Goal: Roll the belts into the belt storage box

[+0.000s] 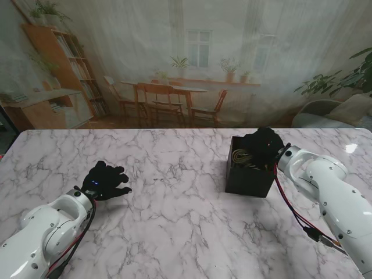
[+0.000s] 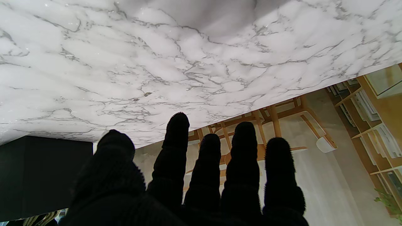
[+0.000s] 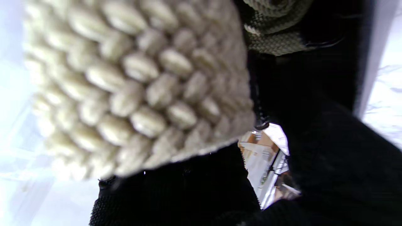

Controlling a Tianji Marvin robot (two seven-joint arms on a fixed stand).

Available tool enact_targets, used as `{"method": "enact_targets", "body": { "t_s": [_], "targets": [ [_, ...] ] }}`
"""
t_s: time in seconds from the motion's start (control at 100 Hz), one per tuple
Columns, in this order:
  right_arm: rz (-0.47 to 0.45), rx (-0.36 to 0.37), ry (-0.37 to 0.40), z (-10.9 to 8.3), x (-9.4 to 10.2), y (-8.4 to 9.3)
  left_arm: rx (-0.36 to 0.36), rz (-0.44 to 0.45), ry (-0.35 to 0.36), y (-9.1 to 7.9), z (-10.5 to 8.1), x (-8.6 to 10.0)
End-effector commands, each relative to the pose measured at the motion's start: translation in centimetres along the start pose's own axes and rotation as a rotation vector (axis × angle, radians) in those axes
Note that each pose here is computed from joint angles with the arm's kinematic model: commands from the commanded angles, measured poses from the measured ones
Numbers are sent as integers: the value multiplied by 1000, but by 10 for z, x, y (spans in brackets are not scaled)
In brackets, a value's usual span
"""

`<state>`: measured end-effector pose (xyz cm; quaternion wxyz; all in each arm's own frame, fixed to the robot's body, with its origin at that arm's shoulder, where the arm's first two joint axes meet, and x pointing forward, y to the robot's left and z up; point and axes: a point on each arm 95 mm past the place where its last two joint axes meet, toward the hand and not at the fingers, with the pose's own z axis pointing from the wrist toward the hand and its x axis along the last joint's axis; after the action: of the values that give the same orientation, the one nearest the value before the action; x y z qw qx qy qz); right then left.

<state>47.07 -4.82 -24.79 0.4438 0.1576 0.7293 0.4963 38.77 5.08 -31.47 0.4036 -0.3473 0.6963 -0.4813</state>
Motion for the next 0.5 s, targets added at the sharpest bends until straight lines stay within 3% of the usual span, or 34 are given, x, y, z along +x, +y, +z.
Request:
{"method": "enact_targets", "body": {
  "t_s": [0.0, 0.25, 0.49],
  "targets": [
    [-19, -6, 8, 2, -9, 3, -14, 1, 6, 2, 1, 1],
    [-18, -8, 73, 2, -13, -4, -16, 3, 8, 2, 2, 1],
    [-76, -5, 122, -3, -17, -11, -21, 4, 14, 2, 3, 2]
  ]
}}
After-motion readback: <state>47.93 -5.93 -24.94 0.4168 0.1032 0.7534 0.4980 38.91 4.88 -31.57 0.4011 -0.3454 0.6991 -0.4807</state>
